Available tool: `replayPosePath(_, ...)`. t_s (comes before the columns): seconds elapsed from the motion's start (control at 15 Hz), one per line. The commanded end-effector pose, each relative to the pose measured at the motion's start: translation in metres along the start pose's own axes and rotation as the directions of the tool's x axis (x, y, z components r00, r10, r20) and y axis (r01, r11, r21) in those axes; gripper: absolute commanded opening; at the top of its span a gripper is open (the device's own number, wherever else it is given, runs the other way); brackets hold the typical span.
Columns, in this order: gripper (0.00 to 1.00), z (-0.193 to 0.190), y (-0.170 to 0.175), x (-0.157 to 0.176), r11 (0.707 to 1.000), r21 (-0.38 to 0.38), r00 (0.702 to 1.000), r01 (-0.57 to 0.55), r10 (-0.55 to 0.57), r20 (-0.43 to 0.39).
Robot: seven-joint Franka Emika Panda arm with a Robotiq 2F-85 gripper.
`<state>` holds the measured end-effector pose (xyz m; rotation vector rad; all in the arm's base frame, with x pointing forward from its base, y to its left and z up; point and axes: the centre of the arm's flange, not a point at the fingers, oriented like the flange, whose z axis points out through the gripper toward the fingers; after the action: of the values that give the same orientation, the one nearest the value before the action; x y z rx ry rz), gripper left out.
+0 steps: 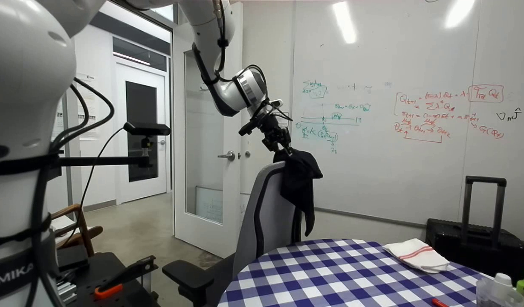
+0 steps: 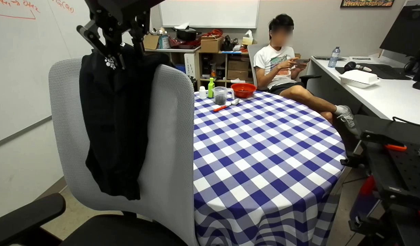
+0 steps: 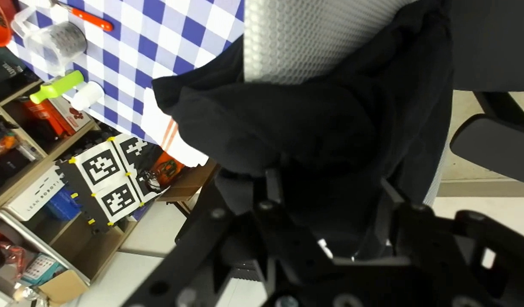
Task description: Put the black shirt on the table
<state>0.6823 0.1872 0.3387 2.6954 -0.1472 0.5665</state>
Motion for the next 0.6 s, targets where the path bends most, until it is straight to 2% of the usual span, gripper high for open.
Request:
replayPosePath(0.0,0.21,-0.006,0.004,0.016,0.998,-0.025,0.998,-0.061,0.061,0.004)
replayPosePath(0.07,0.12,-0.008,0.013,0.019,0.996,-0.023,0.996,-0.09,0.091,0.014)
replayPosePath(0.2,0.01,-0.015,0.038,0.026,0.988,-0.027,0.989,-0.149,0.15,0.016)
replayPosePath(0.33,0.0,-0.028,0.072,0.036,0.976,-0.025,0.976,-0.216,0.216,-0.003)
replayPosePath(0.53,0.02,-0.063,0.144,0.055,0.945,-0.021,0.945,-0.325,0.324,-0.051)
